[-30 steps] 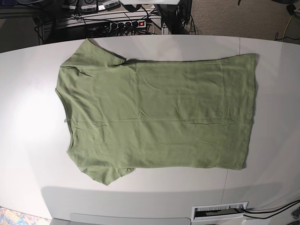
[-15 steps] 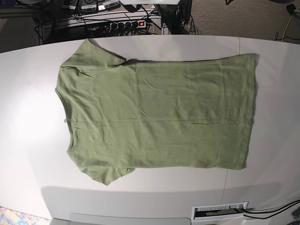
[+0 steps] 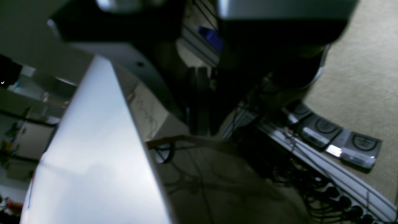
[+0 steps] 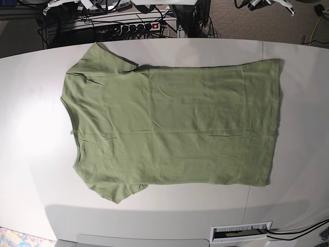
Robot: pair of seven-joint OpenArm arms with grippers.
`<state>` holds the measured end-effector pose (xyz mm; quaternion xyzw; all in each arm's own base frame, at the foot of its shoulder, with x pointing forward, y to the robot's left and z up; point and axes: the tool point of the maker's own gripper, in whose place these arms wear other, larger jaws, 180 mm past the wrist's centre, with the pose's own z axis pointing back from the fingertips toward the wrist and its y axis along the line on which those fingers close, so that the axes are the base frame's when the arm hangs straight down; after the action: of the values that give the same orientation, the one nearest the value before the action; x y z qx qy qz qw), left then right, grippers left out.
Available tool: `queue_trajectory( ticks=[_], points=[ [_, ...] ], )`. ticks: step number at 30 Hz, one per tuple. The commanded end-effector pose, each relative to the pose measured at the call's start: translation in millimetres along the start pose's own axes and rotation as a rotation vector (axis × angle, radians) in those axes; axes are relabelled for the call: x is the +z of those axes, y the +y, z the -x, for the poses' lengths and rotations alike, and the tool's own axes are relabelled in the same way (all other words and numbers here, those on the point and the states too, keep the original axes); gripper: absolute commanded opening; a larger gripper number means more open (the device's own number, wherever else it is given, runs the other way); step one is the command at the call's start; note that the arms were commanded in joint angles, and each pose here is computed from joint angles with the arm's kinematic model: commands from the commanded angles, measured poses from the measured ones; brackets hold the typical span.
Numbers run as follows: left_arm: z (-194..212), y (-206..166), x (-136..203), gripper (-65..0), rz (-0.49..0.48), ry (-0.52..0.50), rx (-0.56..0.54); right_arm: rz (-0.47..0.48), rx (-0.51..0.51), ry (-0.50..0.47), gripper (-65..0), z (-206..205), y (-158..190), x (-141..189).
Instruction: Fold the T-shirt properly
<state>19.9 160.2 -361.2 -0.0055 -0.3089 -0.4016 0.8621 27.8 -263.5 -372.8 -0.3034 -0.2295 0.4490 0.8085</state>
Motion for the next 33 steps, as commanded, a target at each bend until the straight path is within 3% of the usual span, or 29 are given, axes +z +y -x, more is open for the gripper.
queue_trajectory(
  ticks=[1, 8, 14, 21, 29, 33],
  points=[
    [-9, 1, 5, -65.0, 0.007, -0.022, -0.019, 0.027, 0.007, -0.021, -65.0, -5, -8, 4],
    [-40, 20, 11, -65.0, -0.025, -0.075, -0.147, 0.110, 0.043, -0.031, -65.0, -10, -24, 6],
    [-62, 50, 5, -65.0, -0.127, -0.140, -0.259, 0.186, 0.050, -0.062, -65.0, -21, -41, 9],
    [-92, 87, -9, -65.0, -0.226, -0.243, -0.311, 0.291, 0.072, -0.149, -65.0, -54, -73, 20],
    [-53, 107, -37, -65.0, -0.151, -0.151, -0.403, 0.300, 0.157, -0.150, -65.0, -63, -79, 13],
    [-38, 113, -46, -58.8, -0.132, -0.132, -0.412, 0.323, 0.170, -0.142, -65.0, -63, -84, 12]
  ],
)
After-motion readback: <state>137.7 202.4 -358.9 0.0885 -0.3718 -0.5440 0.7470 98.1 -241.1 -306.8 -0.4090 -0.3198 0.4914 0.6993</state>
